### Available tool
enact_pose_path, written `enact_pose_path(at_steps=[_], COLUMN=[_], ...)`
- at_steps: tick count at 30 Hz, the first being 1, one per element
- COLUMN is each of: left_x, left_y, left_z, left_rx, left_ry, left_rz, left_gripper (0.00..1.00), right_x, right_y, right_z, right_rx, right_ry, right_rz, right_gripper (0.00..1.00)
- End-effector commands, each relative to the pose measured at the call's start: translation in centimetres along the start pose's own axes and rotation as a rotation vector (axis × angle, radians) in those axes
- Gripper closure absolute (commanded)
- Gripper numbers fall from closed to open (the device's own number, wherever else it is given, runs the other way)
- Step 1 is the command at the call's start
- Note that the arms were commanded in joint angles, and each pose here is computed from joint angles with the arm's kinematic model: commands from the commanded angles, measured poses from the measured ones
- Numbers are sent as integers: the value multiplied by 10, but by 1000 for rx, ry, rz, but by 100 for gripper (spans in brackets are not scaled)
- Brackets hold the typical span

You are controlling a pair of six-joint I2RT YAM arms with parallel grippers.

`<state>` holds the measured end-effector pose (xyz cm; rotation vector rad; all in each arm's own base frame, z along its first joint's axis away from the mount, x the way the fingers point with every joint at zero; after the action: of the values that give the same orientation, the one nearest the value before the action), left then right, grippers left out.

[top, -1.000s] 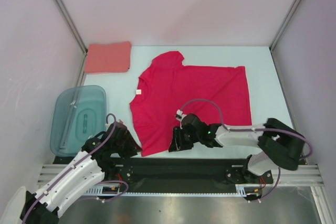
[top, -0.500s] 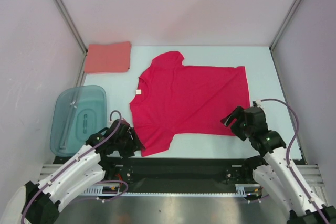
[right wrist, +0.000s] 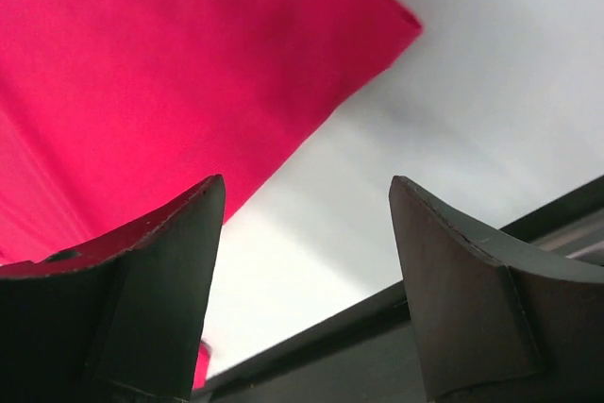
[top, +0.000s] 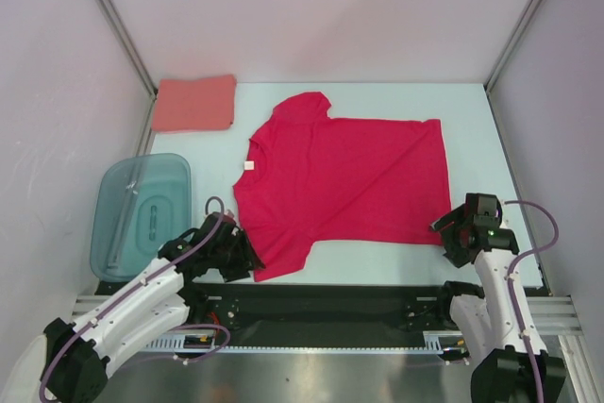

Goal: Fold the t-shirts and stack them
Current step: Fold the tshirt

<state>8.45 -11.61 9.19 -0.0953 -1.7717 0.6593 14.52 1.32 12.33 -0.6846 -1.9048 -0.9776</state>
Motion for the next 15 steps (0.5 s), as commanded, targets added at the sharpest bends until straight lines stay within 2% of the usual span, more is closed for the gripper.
enact_pose_path(at_steps=[1,4,13,15], left_x=[-4,-7,-10,-9], left_y=[-4,-6,-14,-15], left_z=[2,4,6,7], left_rx=[-22,-26,-39,-44], left_ry=[21,46,77,80], left_rz=[46,68,138,145], left_gripper=[44,44,77,88], right_x=[8,9,-3,-12], right_y=[-2,-7,-13,-15], right_z=[-14,-17,-25,-23], right_rx=[-18,-46,-132,-145], right_ry=[-59,-81,-123,-123], right_rz=[37,43,75,74], right_gripper=[25,27,37,41])
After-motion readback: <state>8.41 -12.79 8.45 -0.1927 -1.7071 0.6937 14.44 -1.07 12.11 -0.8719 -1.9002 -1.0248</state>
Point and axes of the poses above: each gripper's point midway between its finger pads, its own x axis back along the fingers, its own y axis along the line the jaws close on, z = x × y, the point moved 7 cm from there along x, back along the fingers, and after that the axes turned 1 degree about x, right-handed, at the moved point
